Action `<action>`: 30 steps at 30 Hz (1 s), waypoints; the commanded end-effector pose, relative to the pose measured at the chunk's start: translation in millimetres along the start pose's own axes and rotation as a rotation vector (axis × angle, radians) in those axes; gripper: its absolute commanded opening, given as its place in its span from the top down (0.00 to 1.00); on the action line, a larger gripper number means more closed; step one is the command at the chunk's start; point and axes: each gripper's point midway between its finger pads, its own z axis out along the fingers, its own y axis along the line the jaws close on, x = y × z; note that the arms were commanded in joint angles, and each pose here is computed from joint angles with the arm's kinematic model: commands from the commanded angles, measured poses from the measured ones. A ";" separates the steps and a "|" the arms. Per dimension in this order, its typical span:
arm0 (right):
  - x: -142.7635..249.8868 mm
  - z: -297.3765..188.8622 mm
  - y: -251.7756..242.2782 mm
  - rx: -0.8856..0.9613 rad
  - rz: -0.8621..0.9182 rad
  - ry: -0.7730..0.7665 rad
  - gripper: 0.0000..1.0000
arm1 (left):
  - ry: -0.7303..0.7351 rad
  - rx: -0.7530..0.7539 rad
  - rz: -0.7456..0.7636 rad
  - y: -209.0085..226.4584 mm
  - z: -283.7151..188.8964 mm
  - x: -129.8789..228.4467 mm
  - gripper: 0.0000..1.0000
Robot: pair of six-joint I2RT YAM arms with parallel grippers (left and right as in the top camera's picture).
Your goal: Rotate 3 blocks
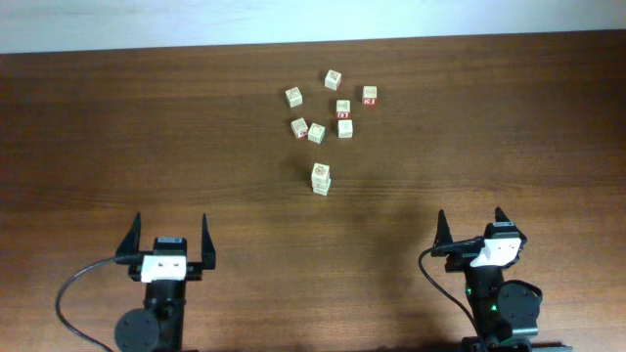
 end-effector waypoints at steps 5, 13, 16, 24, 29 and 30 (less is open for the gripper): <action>3.1 0.3 -1.1 0.004 0.008 0.004 0.02 | 0.029 -0.007 0.048 -4.3 2.3 32.8 0.01; 3.1 0.3 -1.1 0.004 0.007 0.004 0.02 | 0.119 0.000 0.044 -6.5 0.7 54.8 0.01; 3.1 0.3 -1.1 0.004 0.007 0.004 0.02 | 0.120 0.000 0.044 -6.5 0.8 55.0 0.01; 3.0 0.3 -1.1 0.004 0.008 0.003 0.02 | 0.120 0.000 0.044 -6.5 0.8 55.0 0.01; 3.1 0.3 -1.1 0.004 0.007 0.004 0.02 | 0.120 0.000 0.044 -6.5 0.8 55.0 0.01; 3.0 0.3 -1.1 0.004 0.007 0.003 0.02 | 0.120 0.000 0.044 -6.5 0.8 55.0 0.01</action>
